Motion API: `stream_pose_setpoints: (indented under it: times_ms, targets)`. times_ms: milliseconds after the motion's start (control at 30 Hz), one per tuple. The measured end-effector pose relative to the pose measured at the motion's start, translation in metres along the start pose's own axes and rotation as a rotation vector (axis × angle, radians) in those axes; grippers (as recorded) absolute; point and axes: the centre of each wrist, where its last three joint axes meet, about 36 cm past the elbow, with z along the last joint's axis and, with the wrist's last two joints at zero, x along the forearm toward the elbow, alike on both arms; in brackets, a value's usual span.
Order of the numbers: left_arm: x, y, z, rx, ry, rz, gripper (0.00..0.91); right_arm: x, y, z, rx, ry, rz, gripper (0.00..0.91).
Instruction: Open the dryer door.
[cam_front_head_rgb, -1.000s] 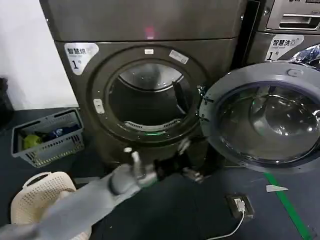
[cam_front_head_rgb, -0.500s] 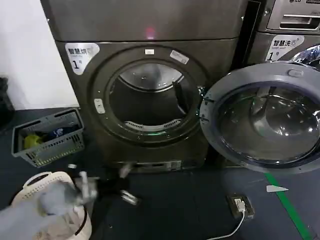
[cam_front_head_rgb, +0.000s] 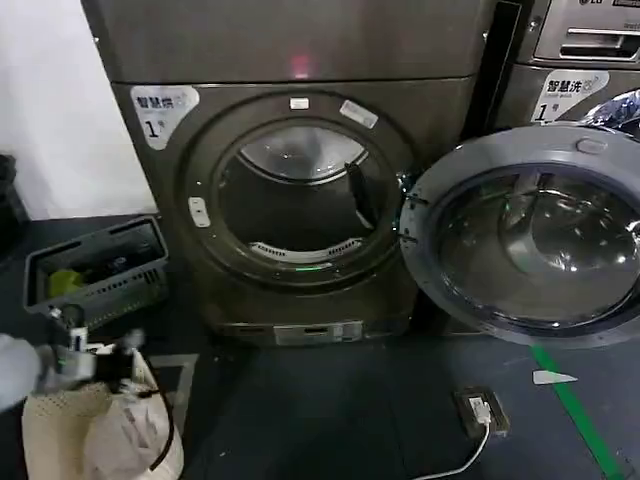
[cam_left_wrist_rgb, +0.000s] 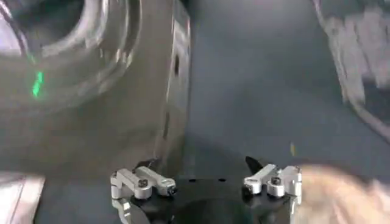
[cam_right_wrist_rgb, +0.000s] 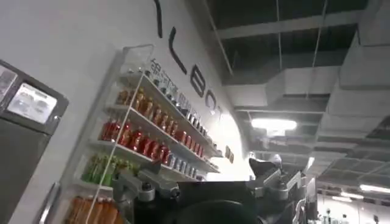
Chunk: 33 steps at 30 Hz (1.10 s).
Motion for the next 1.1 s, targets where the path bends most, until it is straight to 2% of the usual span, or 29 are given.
stream_pose_setpoints:
  times_ms: [333,600,933,1100]
  targets:
    - [0.008,-0.007,0.022,-0.135,0.127,0.078,0.907,0.004,0.0,0.0,0.006,0.004,-0.021,0.907]
    - [0.009,-0.01,0.046,-0.166,0.193,0.102,0.907,0.008,-0.005,-0.001,0.012,0.004,-0.008,0.907]
    - [0.014,-0.005,0.063,-0.188,0.261,0.115,0.907,0.013,-0.006,-0.003,0.019,0.004,-0.008,0.907]
    - [0.012,-0.006,0.063,-0.216,0.268,0.123,0.907,0.014,-0.005,-0.005,0.021,-0.001,-0.012,0.907]
